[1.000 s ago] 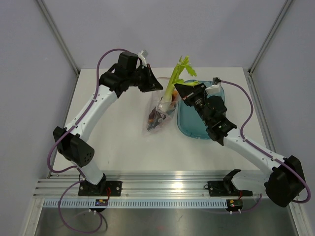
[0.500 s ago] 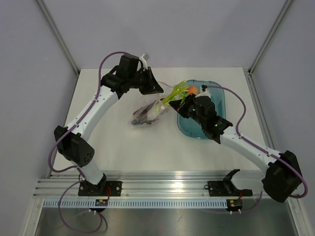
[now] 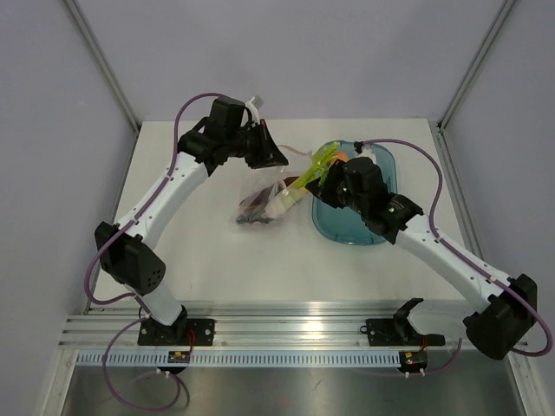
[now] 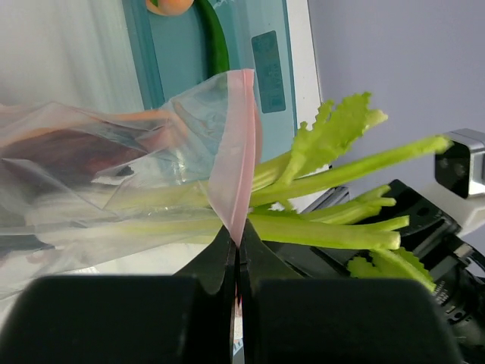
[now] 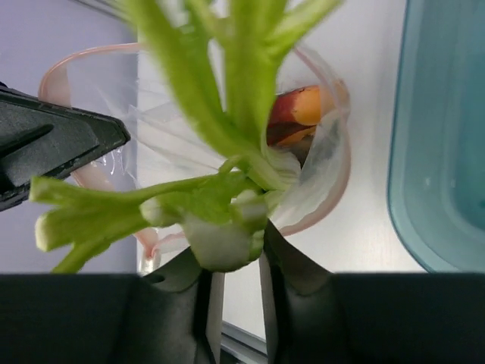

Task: Place the food in the zip-top bag and seal the zipper
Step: Place the fake vegetable in the zipper food storage bag.

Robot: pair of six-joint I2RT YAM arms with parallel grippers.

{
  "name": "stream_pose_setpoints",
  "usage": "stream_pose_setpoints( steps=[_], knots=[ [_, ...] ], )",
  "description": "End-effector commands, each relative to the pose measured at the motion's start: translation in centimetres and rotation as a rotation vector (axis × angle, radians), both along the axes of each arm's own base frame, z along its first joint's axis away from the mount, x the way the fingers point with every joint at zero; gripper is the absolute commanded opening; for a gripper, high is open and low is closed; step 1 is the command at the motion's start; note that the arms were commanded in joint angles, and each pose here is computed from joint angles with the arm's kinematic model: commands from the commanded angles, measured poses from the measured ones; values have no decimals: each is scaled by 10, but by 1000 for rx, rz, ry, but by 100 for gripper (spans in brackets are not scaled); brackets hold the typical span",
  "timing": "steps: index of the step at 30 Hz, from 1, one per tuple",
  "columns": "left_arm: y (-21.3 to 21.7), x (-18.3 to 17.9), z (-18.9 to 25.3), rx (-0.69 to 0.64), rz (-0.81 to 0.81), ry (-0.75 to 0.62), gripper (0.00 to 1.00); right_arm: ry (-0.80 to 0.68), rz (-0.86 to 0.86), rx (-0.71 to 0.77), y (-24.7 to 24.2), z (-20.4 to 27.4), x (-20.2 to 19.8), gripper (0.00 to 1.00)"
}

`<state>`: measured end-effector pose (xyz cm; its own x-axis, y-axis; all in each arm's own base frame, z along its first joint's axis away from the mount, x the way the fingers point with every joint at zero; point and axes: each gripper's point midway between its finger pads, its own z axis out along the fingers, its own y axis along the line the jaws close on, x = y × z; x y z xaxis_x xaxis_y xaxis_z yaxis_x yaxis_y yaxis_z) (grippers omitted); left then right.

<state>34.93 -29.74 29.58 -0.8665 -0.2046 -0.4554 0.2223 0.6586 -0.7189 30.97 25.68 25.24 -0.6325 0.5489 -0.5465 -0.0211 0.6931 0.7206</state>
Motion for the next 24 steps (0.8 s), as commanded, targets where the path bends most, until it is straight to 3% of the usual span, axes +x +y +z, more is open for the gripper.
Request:
stream_pose_setpoints(
  steps=[1,2,5,6,15,24],
  knots=[
    [0,-11,59,-109,-30,-142,0,-120,-53,-83,-32,49,-10,30],
    [1,-13,64,-116,-27,-153,0,-110,-60,-111,-40,49,-16,47],
    [4,-14,71,-127,-16,-163,0,-105,-100,-155,-56,47,-21,68],
    [5,-14,72,-129,-12,-164,0,-118,-107,-145,-60,51,-25,71],
    [7,-15,76,-146,-12,-164,0,-123,-272,23,-90,35,-43,66],
    [7,-17,77,-152,-13,-167,0,-94,-177,33,-58,28,-29,69]
  ],
)
